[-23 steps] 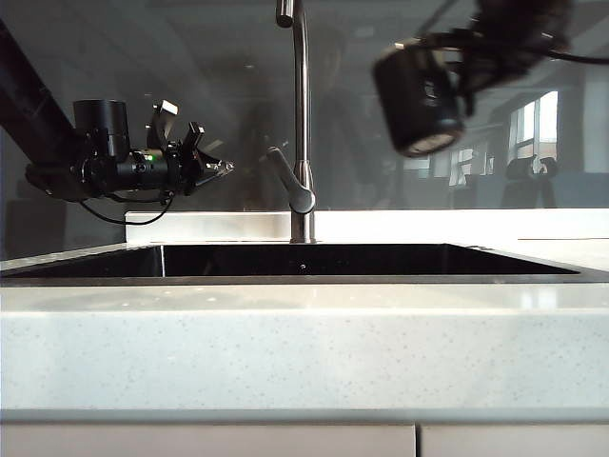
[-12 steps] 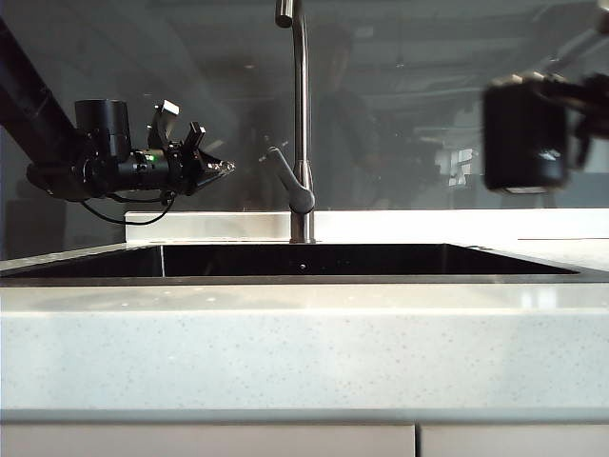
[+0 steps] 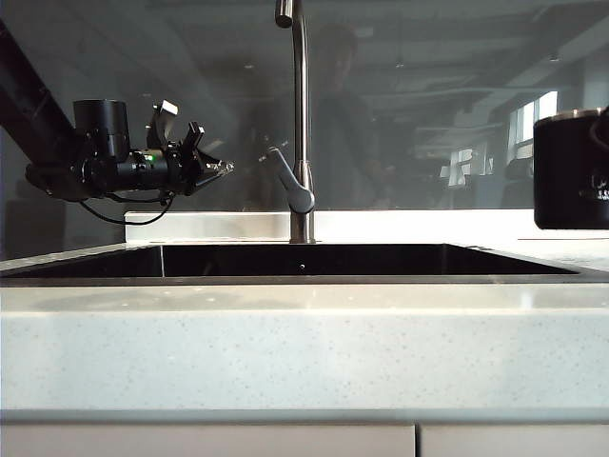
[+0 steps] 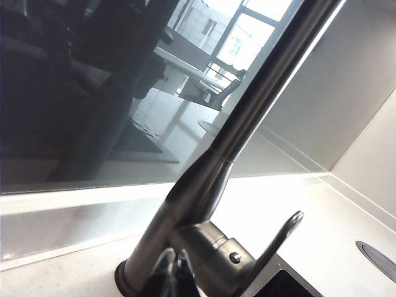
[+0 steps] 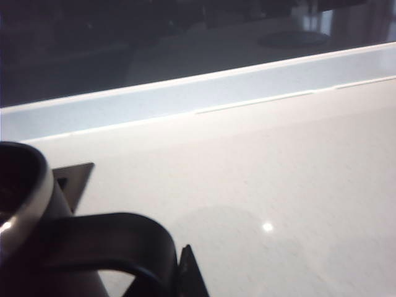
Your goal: Pick up the mug next to the sink, go to the faucet to get some water, pour the water into the sink, and finally put the mug back to its place.
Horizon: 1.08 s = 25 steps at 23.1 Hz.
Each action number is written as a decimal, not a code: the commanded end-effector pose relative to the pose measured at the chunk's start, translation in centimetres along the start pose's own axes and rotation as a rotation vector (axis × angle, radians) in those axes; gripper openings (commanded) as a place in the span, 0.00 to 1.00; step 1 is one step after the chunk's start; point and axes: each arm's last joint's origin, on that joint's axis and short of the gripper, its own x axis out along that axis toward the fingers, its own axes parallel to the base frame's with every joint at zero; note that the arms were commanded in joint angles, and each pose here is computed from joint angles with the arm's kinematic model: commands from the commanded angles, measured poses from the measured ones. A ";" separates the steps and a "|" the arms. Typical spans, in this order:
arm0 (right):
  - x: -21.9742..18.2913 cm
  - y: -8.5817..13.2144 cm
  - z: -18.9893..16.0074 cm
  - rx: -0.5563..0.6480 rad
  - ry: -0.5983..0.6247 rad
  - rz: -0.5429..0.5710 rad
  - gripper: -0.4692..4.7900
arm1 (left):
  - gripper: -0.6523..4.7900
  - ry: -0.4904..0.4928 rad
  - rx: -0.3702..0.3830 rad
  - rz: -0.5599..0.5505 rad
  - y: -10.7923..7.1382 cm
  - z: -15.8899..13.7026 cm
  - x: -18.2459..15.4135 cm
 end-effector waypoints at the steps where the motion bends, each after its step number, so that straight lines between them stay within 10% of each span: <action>1: -0.7 -0.1 -0.1 -0.008 -0.060 -0.020 0.09 | 0.11 -0.010 0.012 -0.010 -0.3 0.4 0.1; 25: -0.5 -0.3 -2.7 -0.033 0.016 0.008 0.09 | 0.11 -0.010 0.012 -0.010 -0.3 0.4 0.1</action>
